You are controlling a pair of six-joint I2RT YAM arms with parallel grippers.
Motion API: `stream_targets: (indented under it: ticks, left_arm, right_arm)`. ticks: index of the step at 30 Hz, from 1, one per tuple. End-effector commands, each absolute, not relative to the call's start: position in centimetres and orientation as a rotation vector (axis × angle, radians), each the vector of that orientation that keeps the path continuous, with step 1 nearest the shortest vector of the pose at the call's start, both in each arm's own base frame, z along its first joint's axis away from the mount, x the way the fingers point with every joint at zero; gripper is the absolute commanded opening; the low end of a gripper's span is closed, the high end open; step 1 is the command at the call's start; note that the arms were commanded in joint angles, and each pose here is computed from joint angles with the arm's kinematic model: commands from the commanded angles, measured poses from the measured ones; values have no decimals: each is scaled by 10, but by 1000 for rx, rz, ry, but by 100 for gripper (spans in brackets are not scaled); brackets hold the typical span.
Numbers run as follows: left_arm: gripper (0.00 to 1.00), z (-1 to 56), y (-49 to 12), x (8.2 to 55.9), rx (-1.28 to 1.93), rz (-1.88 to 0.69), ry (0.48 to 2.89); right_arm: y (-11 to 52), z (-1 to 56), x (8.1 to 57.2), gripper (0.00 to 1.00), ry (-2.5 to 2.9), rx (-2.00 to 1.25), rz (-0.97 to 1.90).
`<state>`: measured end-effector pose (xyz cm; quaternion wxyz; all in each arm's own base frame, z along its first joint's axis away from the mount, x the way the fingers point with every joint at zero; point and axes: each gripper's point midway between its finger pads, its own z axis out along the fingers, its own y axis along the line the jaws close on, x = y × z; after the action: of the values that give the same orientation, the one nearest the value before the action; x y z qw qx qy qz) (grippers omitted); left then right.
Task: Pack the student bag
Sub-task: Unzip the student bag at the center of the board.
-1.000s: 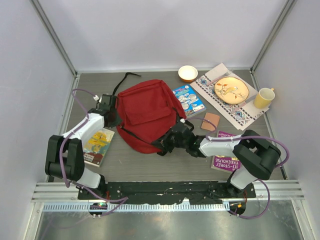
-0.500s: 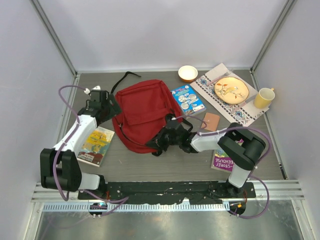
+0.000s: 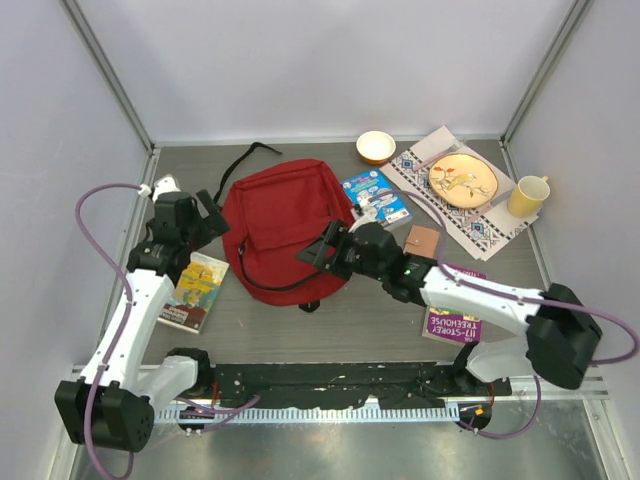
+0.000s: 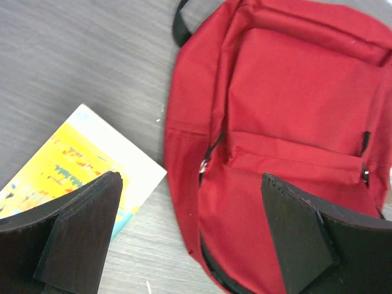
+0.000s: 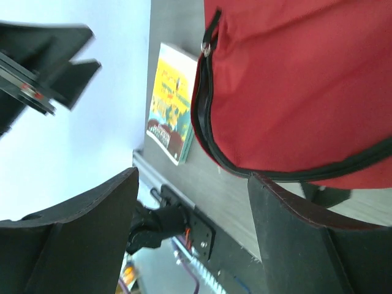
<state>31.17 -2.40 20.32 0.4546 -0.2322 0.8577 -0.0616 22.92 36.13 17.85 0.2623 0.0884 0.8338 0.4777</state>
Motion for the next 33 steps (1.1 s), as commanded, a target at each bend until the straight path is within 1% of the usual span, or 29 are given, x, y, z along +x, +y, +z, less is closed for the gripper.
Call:
stream_targets:
  ticks: [1, 4, 9, 12, 14, 15, 17, 20, 24, 25, 27, 29, 30, 31, 32, 33]
  left_arm:
    - [100, 185, -4, 292, -634, -37, 2153]
    - [100, 181, 6, 287, -700, -12, 2157]
    - [100, 177, 15, 285, -768, -50, 2165]
    - [100, 177, 18, 286, -795, -82, 2158]
    - [100, 177, 17, 285, -798, -89, 2157]
    - [100, 179, 17, 286, -796, -97, 2153]
    - [100, 181, 16, 285, -791, -102, 2152]
    - [100, 183, 17, 282, -782, -99, 2146]
    - [100, 183, 18, 278, -772, -92, 2150]
    - [99, 182, 17, 276, -772, -90, 2152]
    - [100, 182, 17, 276, -773, -94, 2150]
    - [100, 180, 14, 277, -766, -114, 2158]
    - [100, 182, 13, 278, -760, -123, 2154]
    - [100, 182, 12, 278, -753, -130, 2155]
    - [100, 182, 8, 279, -743, -155, 2159]
    - [100, 183, 6, 281, -734, -168, 2153]
  right_arm:
    - [305, 177, 246, 77, 2188, 219, 929]
    - [283, 173, 251, 77, 2165, 266, 824]
    - [268, 169, 254, 77, 2164, 358, 784]
    - [265, 150, 256, 78, 2232, 428, 767]
    - [269, 141, 256, 80, 2282, 439, 809]
    - [263, 132, 265, 80, 2307, 479, 805]
    - [273, 134, 270, 80, 2329, 454, 916]
    - [271, 142, 293, 80, 2283, 444, 973]
    - [274, 144, 312, 80, 2314, 396, 991]
    - [273, 130, 315, 80, 2354, 382, 957]
    - [280, 125, 317, 77, 2392, 341, 975]
    - [283, 110, 319, 64, 2434, 295, 961]
    - [291, 114, 320, 58, 2439, 255, 999]
    - [295, 102, 319, 48, 2480, 226, 996]
    - [295, 98, 320, 41, 2493, 166, 981]
    - [299, 101, 323, 37, 2505, 130, 977]
